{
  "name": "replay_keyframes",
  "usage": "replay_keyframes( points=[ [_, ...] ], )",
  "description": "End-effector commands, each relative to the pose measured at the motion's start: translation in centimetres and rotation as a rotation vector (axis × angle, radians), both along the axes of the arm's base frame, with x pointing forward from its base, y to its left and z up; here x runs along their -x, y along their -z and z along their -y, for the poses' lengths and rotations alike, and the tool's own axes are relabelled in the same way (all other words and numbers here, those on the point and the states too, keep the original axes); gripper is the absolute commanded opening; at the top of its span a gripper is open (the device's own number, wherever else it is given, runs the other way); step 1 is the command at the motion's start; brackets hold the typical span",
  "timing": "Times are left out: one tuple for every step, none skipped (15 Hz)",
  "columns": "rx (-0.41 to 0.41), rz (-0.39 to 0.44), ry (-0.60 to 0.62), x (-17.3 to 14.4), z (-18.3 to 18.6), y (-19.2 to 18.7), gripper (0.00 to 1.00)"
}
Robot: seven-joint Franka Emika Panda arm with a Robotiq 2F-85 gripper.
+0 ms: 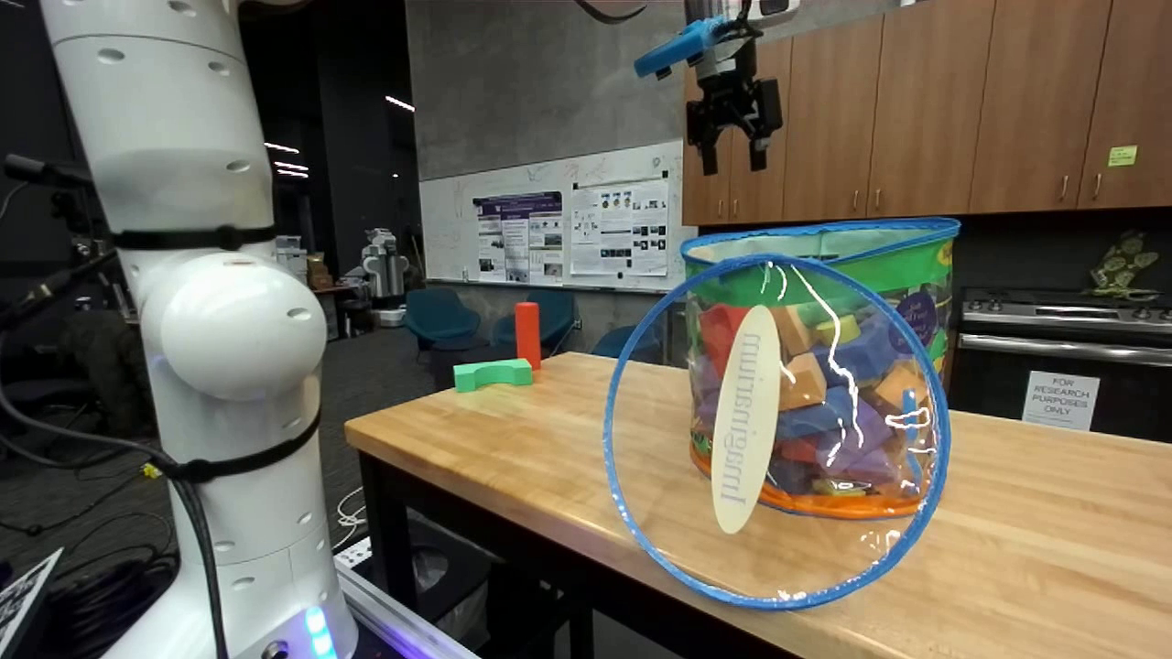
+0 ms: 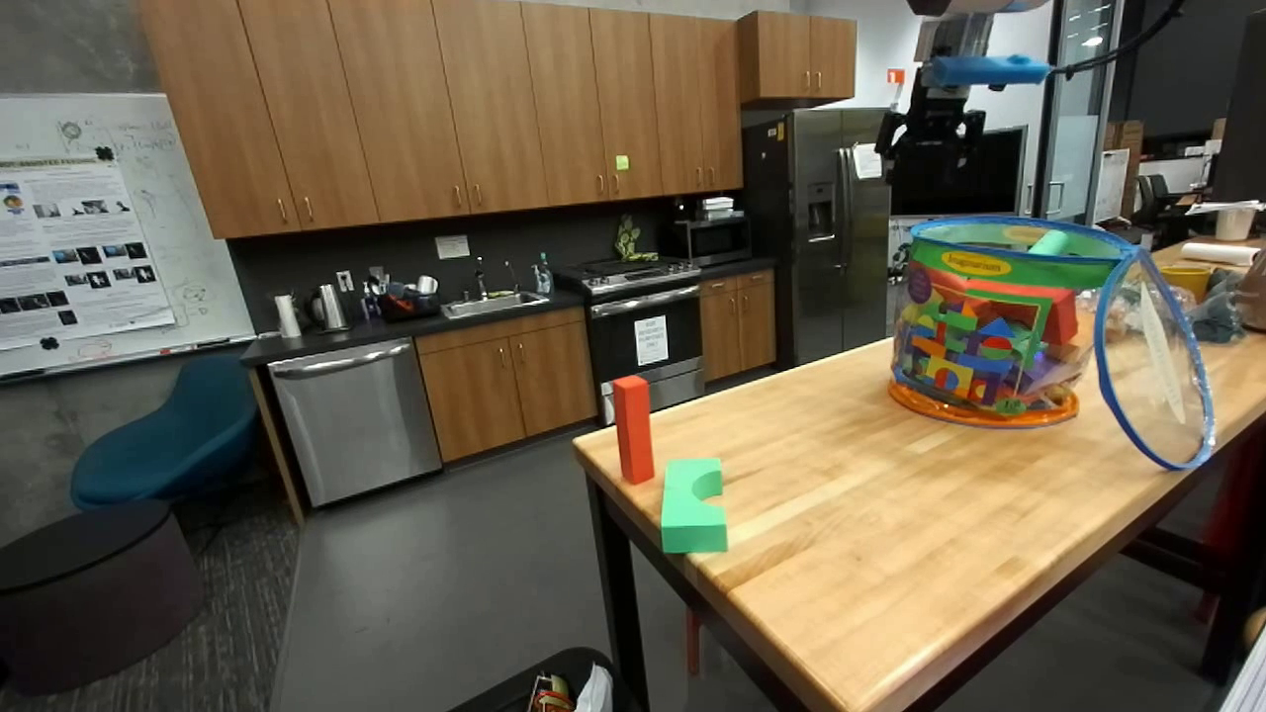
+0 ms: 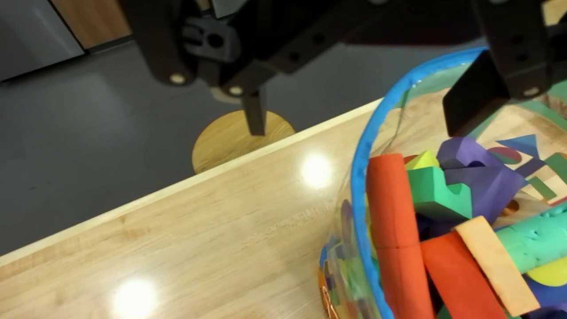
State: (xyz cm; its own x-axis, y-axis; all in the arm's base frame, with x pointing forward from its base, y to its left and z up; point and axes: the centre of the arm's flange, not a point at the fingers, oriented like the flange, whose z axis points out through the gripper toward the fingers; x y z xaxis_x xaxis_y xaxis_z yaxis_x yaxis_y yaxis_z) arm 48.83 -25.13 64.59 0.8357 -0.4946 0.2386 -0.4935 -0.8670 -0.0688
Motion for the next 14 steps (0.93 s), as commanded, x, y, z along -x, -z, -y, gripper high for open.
replay_keyframes(
  points=[
    [0.026,0.005,-0.093,-1.7,-4.4,-0.5,1.0],
    [0.027,0.005,-0.128,-2.5,-5.5,-0.1,1.0],
    [0.029,0.004,-0.158,-3.1,-6.8,0.1,1.0],
    [0.03,0.003,-0.185,-3.6,-8.0,0.4,1.0],
    [0.028,0.004,-0.214,-4.2,-9.3,0.8,1.0],
    [0.028,0.005,-0.241,-4.6,-10.3,1.3,1.0],
    [0.026,0.006,-0.269,-5.0,-11.2,1.9,1.0],
    [0.024,0.005,-0.292,-5.5,-12.1,2.7,1.0],
    [0.023,0.006,-0.314,-5.8,-12.8,3.4,1.0],
    [0.02,0.006,-0.339,-6.2,-13.5,4.2,1.0],
    [0.017,0.007,-0.365,-6.6,-14.3,5.2,1.0],
    [0.017,0.005,-0.388,-6.9,-15.0,6.0,1.0],
    [0.013,0.005,-0.414,-7.3,-15.7,6.9,1.0],
    [0.011,0.002,-0.436,-7.7,-16.6,7.8,1.0]
  ],
)
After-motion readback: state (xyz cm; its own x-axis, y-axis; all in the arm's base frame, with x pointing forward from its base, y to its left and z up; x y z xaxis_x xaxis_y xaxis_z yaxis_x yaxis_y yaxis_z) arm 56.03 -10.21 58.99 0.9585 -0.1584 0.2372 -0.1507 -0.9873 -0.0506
